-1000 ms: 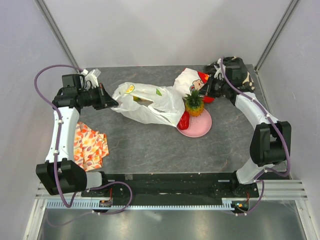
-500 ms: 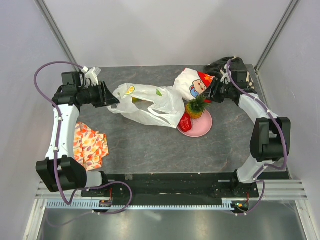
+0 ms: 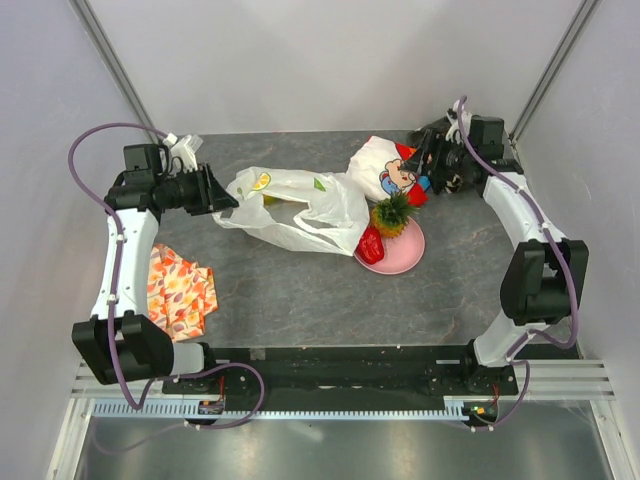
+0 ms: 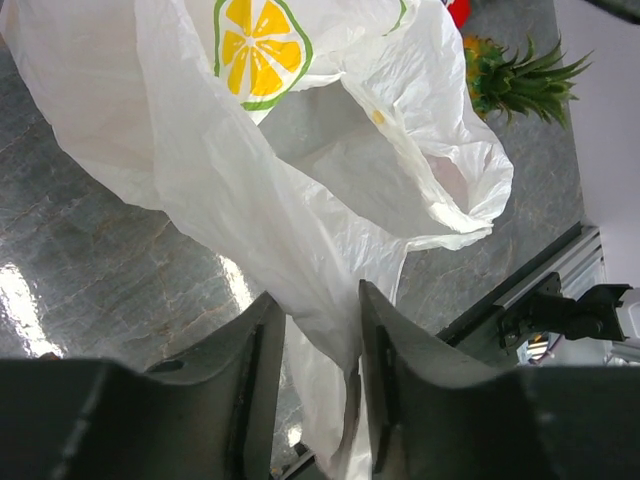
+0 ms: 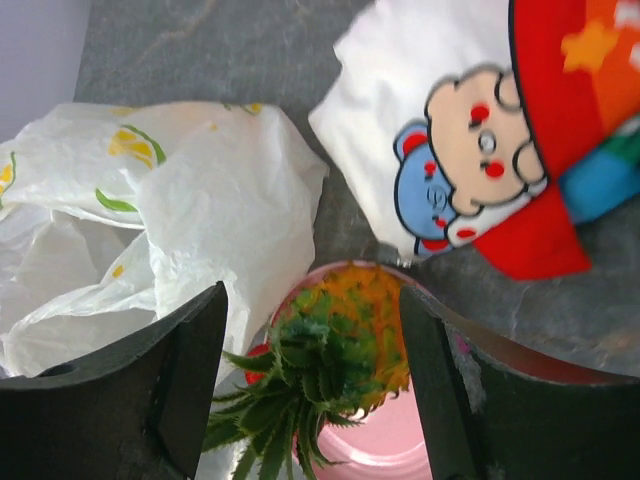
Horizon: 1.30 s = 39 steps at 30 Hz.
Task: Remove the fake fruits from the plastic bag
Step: Place the fake fruit on the plate, then adjust the plastic bag at the center of the board.
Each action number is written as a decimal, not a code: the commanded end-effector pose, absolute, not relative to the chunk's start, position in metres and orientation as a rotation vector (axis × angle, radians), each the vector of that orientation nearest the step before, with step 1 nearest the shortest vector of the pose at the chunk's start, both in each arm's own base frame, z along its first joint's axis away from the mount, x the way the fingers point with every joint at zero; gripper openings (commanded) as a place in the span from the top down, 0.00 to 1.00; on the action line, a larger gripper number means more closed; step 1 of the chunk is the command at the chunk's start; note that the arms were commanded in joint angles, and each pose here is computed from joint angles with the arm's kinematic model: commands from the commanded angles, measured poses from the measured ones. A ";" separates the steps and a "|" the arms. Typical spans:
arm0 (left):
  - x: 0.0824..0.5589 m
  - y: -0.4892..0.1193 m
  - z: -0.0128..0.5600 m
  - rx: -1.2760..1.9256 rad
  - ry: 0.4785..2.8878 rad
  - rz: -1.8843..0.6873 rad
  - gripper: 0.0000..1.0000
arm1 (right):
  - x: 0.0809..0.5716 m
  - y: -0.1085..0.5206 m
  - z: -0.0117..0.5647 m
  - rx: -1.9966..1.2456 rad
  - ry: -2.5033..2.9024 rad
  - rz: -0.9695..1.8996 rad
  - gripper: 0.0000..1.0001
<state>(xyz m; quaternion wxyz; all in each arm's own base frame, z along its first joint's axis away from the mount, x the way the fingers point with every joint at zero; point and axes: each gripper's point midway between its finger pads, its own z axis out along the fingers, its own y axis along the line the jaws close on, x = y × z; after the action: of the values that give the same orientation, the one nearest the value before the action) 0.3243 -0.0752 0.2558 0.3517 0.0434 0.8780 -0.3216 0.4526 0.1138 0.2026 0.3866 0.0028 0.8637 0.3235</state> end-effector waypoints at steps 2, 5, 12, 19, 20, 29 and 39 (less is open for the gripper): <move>0.314 -0.080 0.263 0.149 2.233 -0.859 0.80 | 0.455 0.147 0.292 -0.327 1.970 0.660 0.23; 0.308 -0.083 0.260 0.127 2.238 -0.891 0.97 | 0.429 0.221 0.316 -0.603 1.876 0.672 0.27; 0.293 -0.090 0.247 0.069 2.255 -0.955 0.98 | 0.362 0.338 0.287 -1.005 1.796 0.770 0.51; 0.285 -0.094 0.248 0.039 2.255 -0.991 0.98 | 0.348 0.392 0.234 -1.105 1.879 0.836 0.58; 0.284 -0.095 0.247 0.037 2.256 -1.002 0.98 | 0.355 0.398 0.223 -1.100 1.905 0.832 0.59; 0.284 -0.103 0.254 -0.001 2.237 -1.099 0.98 | 0.380 0.427 0.180 -1.099 1.974 0.823 0.60; 0.266 -0.118 0.257 0.053 2.216 -1.266 0.98 | 0.449 0.426 0.141 -0.949 2.029 0.475 0.21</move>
<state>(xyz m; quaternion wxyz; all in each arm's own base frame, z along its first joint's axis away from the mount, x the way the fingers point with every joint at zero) 0.2760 -0.1095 0.2482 0.2984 0.0136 0.8490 -0.4359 0.4122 0.4301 0.1406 0.3682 -0.4034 0.7995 0.2498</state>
